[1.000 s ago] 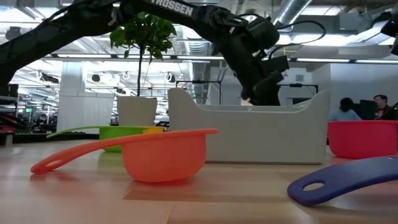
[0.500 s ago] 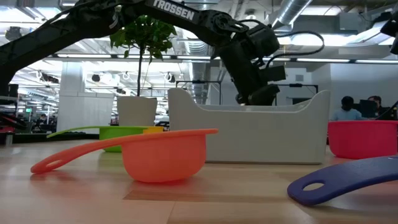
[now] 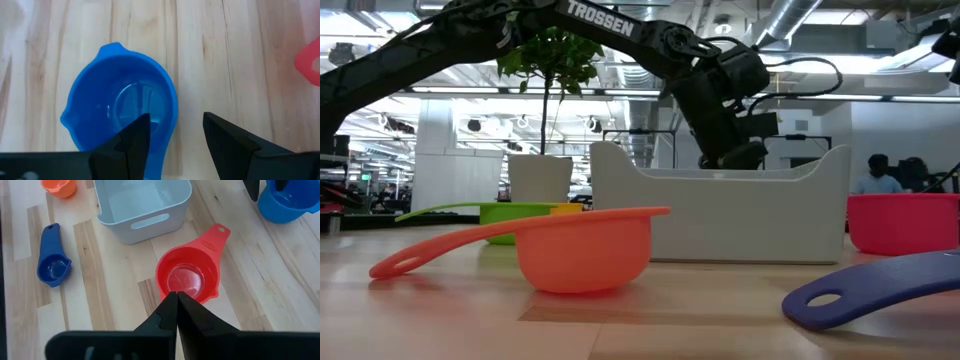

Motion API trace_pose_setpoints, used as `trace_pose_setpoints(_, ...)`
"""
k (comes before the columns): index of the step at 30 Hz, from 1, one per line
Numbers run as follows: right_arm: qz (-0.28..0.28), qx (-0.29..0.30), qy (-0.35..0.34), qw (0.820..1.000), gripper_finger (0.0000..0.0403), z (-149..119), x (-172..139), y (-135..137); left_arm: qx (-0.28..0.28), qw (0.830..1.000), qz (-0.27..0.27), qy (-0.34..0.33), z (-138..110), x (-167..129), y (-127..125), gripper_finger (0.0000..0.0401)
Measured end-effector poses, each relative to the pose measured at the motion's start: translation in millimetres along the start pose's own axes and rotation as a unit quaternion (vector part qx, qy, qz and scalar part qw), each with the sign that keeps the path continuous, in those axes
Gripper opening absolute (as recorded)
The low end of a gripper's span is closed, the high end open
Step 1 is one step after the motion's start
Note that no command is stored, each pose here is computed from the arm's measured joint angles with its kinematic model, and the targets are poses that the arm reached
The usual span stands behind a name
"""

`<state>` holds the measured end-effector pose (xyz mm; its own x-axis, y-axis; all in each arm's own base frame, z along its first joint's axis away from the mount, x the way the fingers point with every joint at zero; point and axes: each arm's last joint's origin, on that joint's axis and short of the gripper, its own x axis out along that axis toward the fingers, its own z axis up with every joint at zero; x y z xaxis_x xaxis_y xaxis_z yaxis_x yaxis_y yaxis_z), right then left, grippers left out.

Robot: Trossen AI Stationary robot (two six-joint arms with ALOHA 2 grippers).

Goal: Nest measuring cups in basket
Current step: Stack the large dark blue measuring cup on top of the red measuring cup

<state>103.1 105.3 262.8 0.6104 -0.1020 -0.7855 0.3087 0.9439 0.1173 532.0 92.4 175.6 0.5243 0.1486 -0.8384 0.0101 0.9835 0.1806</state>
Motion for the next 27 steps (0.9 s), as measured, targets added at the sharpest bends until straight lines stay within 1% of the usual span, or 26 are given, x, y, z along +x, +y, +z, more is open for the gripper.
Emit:
trace_pose_setpoints(3,0.003,0.001,0.002,1.000,0.0022,0.0,0.0,0.4,0.004,1.000,0.002,-0.009,1.7,0.0,0.4,0.0173)
trace_pose_setpoints(7,0.009,0.003,0.008,1.000,0.0018,-0.2,0.0,1.2,0.012,1.000,-0.011,-0.010,1.2,0.0,0.8,0.0173)
trace_pose_setpoints(9,0.009,0.003,0.008,1.000,0.0020,-0.2,0.0,1.2,0.011,1.000,-0.010,-0.012,1.6,0.0,0.9,0.0173)
trace_pose_setpoints(14,0.011,0.004,0.007,1.000,0.0033,0.0,0.0,1.6,-0.011,1.000,-0.007,-0.014,1.3,0.0,4.6,0.0173)
trace_pose_setpoints(17,0.010,0.004,0.007,1.000,0.0035,0.0,0.0,1.6,0.000,1.000,-0.006,-0.015,1.2,0.1,5.3,0.0173)
trace_pose_setpoints(19,0.010,0.004,0.007,1.000,0.0033,0.0,0.0,1.6,0.008,1.000,-0.005,-0.015,1.3,0.1,5.6,0.0173)
trace_pose_setpoints(27,0.010,0.004,0.008,1.000,0.0019,0.0,0.0,1.5,0.010,1.000,-0.006,-0.019,2.5,-0.4,4.0,0.0173)
